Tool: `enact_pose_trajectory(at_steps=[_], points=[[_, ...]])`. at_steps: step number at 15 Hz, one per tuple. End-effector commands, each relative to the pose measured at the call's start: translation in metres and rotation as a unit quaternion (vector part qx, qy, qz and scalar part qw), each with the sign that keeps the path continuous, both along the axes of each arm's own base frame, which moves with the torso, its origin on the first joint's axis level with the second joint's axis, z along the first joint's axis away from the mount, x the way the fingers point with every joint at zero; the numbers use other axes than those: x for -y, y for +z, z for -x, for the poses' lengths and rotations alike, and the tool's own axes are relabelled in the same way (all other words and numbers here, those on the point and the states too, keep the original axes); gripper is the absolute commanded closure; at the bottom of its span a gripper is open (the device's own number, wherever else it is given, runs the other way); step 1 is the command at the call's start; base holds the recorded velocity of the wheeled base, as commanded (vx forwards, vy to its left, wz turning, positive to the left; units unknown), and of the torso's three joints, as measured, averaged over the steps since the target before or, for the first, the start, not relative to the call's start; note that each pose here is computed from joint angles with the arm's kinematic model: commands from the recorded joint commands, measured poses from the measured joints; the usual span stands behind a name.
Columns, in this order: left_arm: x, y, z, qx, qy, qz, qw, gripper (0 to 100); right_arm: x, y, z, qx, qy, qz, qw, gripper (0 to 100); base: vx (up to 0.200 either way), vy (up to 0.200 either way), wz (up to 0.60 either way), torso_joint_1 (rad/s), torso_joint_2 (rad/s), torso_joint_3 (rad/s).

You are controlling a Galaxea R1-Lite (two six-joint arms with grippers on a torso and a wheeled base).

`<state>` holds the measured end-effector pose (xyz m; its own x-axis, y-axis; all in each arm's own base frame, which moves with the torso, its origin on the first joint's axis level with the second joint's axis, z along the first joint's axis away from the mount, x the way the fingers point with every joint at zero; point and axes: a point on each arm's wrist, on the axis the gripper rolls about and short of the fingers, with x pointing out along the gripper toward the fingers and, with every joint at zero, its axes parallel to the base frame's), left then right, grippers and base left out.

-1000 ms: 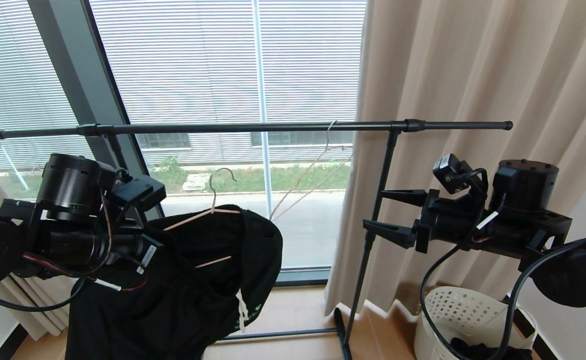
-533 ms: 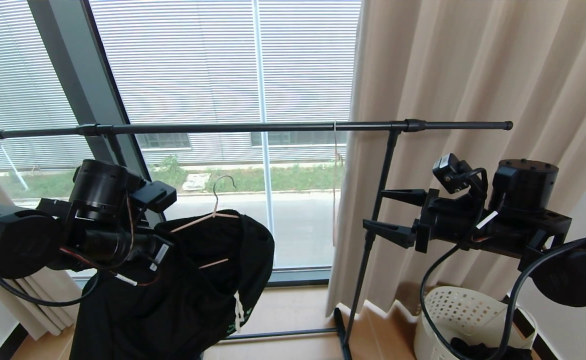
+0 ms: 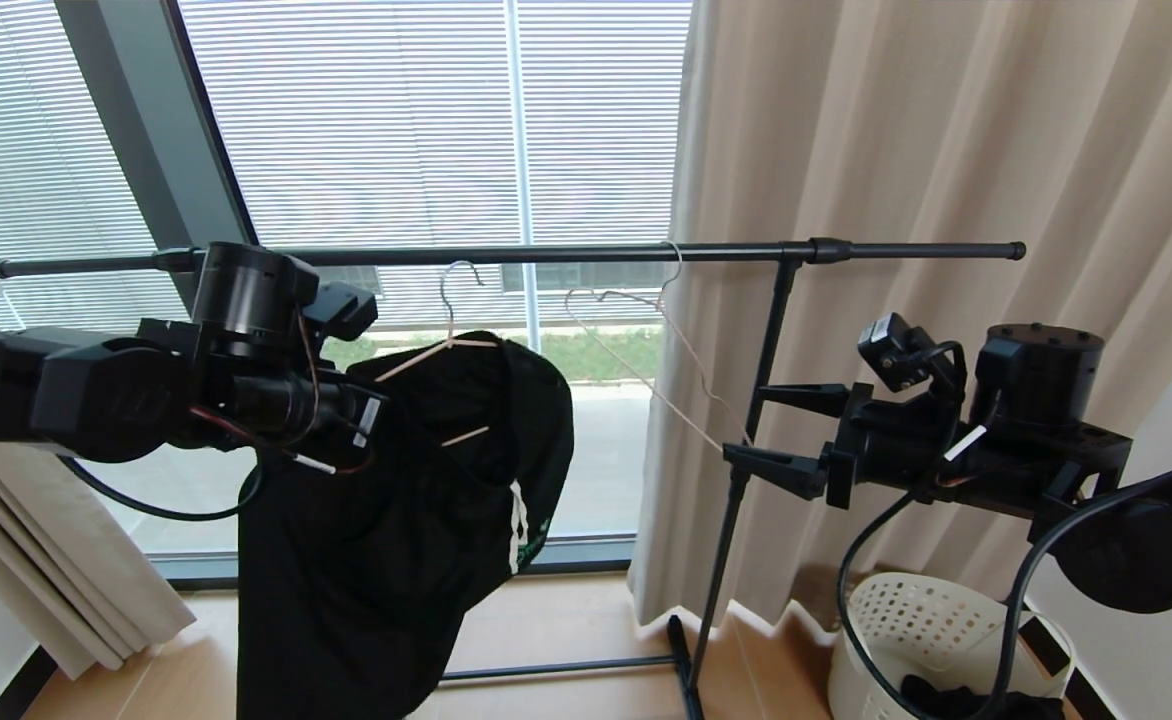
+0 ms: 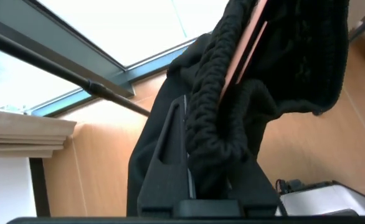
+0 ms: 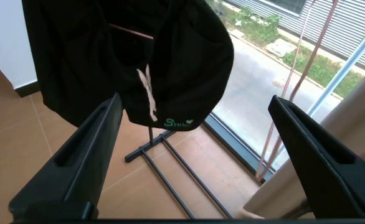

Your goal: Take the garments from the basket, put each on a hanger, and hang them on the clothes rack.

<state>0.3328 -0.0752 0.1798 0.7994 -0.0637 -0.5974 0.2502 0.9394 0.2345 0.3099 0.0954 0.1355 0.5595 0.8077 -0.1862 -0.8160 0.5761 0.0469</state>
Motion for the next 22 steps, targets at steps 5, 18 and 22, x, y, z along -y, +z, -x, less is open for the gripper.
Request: enact_pose_trajectory(at_steps=[5,18,22], points=[[0.015,0.006,-0.047,0.035,0.046,0.048,0.9972,100,0.0,-0.001,0.0,-0.001,0.0,0.0,1.0,0,0.0,0.0,0.0,0.0,0.0,0.0],[0.034,-0.013,-0.072,0.024,0.058,0.083,0.9946,100,0.0,-0.003,-0.002,-0.003,0.0,0.002,1.0,0,0.0,0.0,0.0,0.0,0.0,0.0],[0.033,-0.015,-0.07,0.02,0.058,0.083,0.9946,100,-0.001,-0.007,-0.003,-0.008,0.0,0.003,1.0,0,0.0,0.0,0.0,0.0,0.0,0.0]])
